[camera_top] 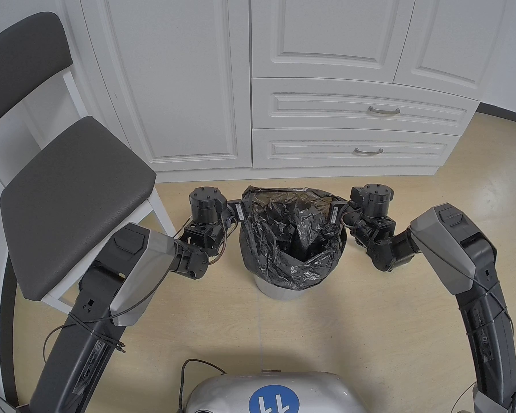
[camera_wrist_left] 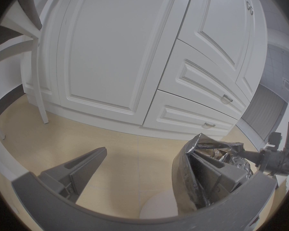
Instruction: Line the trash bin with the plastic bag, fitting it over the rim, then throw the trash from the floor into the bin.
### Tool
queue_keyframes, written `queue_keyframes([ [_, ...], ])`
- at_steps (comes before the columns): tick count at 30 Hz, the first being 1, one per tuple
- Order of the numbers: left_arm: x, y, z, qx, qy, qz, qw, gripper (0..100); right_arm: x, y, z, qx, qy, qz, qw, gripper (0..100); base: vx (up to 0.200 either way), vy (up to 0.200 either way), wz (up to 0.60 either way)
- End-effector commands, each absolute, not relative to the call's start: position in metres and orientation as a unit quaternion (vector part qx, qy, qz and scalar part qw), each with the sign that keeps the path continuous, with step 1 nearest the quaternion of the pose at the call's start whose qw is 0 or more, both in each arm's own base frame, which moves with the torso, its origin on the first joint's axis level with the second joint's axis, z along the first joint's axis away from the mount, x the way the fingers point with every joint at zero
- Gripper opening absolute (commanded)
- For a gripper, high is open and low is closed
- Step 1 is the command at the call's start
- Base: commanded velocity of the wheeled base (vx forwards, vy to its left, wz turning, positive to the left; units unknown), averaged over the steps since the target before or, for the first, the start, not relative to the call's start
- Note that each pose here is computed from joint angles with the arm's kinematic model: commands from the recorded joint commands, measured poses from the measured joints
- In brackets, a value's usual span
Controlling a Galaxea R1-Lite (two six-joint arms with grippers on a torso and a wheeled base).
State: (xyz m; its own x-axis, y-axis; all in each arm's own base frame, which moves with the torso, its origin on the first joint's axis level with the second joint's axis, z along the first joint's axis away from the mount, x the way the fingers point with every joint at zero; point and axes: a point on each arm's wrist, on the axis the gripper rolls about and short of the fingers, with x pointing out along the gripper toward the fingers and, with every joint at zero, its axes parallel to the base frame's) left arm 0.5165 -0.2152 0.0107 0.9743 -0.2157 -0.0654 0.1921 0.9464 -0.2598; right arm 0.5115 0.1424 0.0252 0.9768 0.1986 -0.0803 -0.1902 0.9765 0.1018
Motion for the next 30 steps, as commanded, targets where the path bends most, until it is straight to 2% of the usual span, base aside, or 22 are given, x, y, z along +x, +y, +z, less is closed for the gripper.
queue_keyframes([
  [1, 0.523, -0.204, -0.006, -0.126, 0.055, -0.092, 0.986, 100, 0.522, 0.142, -0.009, 0.046, 0.057, 0.094, 0.993, 0, 0.000, 0.000, 0.00],
  [8, 0.526, -0.195, -0.003, -0.126, 0.063, -0.121, 0.983, 100, 0.525, 0.142, -0.002, 0.068, 0.072, 0.091, 0.991, 0, 0.000, 0.000, 0.00],
  [18, 0.531, -0.181, -0.016, -0.123, 0.076, -0.108, 0.984, 100, 0.525, 0.142, -0.003, 0.064, 0.094, 0.090, 0.989, 0, 0.000, 0.000, 0.00],
  [30, 0.530, -0.182, -0.018, -0.122, 0.089, -0.101, 0.983, 100, 0.522, 0.135, 0.033, 0.065, 0.088, 0.085, 0.990, 0, 0.000, 0.000, 0.00],
])
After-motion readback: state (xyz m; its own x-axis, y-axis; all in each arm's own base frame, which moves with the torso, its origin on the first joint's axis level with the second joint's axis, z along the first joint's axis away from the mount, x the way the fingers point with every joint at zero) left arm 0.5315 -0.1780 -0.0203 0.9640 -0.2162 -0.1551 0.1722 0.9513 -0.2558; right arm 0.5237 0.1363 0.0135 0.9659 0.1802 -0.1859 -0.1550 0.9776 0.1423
